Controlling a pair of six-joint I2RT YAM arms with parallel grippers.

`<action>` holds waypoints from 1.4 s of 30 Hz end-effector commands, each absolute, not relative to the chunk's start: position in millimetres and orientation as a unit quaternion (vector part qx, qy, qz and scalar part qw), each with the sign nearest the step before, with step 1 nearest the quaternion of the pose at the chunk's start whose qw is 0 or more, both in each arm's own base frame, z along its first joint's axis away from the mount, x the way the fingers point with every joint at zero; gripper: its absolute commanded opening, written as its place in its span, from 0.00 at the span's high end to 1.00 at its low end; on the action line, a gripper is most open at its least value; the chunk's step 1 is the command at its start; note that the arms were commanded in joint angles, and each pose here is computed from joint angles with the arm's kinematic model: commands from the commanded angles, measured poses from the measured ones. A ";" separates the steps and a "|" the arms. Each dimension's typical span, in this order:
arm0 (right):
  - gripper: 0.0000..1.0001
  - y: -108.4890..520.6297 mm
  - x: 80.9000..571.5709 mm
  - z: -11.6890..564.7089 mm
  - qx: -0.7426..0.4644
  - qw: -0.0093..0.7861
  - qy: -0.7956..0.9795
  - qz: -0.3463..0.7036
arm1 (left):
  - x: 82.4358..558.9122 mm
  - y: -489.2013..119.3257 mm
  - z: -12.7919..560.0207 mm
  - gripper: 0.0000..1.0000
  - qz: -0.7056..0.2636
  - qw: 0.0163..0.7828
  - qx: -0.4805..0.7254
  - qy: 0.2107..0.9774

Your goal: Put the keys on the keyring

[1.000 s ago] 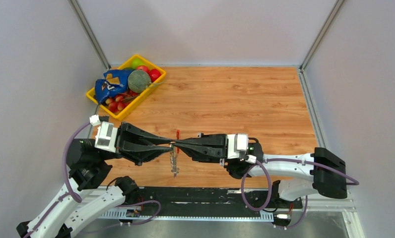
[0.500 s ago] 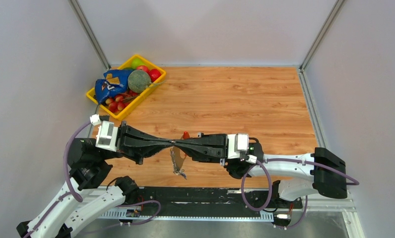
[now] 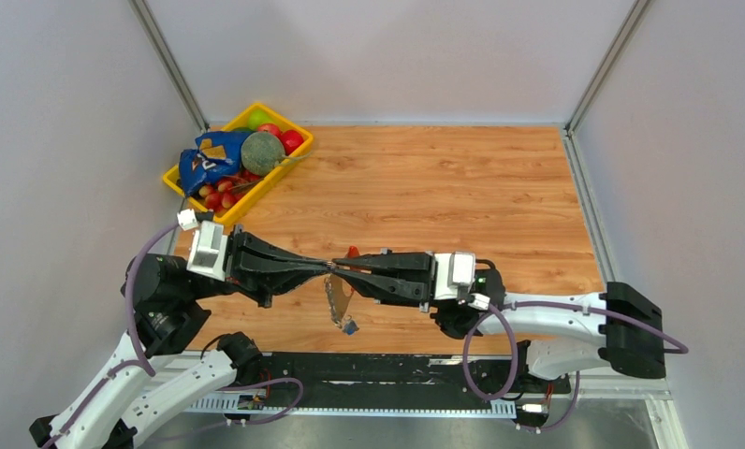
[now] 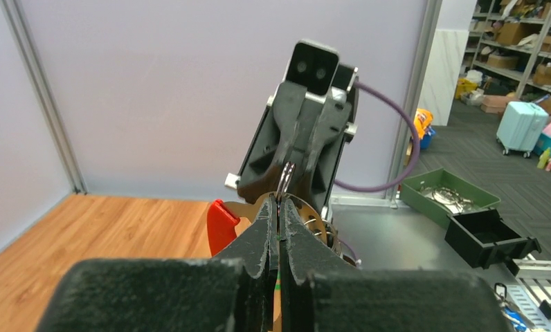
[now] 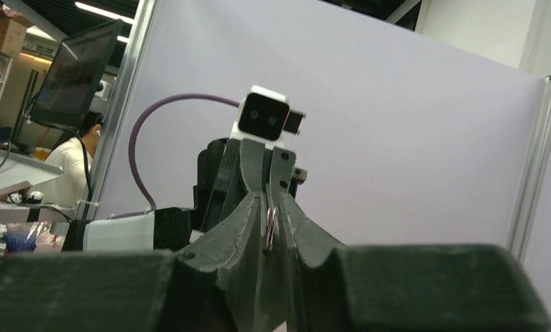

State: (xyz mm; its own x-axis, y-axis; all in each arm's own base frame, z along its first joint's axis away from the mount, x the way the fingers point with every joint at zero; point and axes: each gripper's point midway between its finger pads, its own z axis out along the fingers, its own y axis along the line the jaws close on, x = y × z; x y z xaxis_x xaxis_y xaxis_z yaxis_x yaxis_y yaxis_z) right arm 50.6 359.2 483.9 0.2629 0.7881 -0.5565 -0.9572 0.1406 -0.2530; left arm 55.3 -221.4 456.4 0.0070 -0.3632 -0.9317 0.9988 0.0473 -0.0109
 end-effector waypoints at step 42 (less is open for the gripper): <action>0.56 337.2 78.9 362.2 -0.536 0.485 0.579 0.377 | 69.4 -229.8 338.7 1.00 -0.481 0.416 0.483 0.602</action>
